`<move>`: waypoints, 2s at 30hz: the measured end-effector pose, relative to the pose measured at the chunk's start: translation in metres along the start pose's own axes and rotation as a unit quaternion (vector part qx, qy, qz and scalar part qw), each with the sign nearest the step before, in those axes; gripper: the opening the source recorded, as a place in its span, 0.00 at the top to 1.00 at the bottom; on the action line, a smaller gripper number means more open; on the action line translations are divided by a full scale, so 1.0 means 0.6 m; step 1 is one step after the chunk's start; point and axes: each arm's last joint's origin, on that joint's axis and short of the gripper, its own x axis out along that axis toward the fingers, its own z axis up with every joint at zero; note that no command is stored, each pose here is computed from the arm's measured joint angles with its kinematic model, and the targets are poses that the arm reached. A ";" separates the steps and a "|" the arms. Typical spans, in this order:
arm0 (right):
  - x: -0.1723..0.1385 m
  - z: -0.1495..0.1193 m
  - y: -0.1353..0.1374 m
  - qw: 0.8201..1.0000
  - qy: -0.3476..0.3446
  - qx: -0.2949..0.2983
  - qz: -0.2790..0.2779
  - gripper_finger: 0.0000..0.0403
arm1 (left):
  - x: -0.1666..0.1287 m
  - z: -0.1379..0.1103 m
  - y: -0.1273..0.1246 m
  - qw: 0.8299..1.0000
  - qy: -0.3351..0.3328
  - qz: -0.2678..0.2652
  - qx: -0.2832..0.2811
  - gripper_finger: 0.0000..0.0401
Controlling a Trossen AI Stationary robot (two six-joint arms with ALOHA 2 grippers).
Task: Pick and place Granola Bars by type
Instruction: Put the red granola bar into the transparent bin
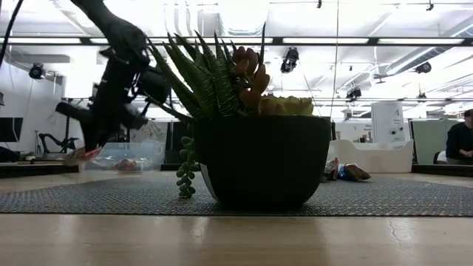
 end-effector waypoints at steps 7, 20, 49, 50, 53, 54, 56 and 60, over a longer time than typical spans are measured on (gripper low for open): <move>0.000 0.000 0.000 1.000 0.000 -0.007 0.000 0.46 | -0.066 0.001 0.026 0.999 -0.019 0.014 -0.038 0.93; 0.000 0.000 0.000 1.000 0.000 -0.011 0.000 0.46 | -0.206 -0.026 0.106 0.972 -0.136 0.097 -0.163 0.93; 0.000 0.000 0.000 0.999 0.000 -0.035 0.001 0.46 | -0.181 -0.176 0.240 0.684 -0.226 -0.014 -0.693 0.93; 0.000 0.000 0.000 0.999 0.000 -0.035 0.001 0.46 | -0.179 -0.174 0.241 0.685 -0.224 -0.015 -0.693 0.93; 0.000 0.000 0.000 0.999 0.000 -0.035 0.001 0.46 | -0.172 -0.169 0.246 0.687 -0.218 -0.024 -0.693 0.93; 0.000 0.000 0.000 0.999 0.000 -0.035 0.001 0.46 | -0.169 -0.167 0.248 0.686 -0.216 -0.027 -0.694 0.93; 0.000 0.000 0.000 0.999 0.001 -0.035 0.003 0.46 | -0.166 -0.165 0.250 0.685 -0.214 -0.032 -0.696 0.93; 0.000 -0.001 0.000 0.999 0.004 -0.036 0.003 0.46 | -0.158 -0.160 0.253 0.685 -0.204 -0.039 -0.698 0.93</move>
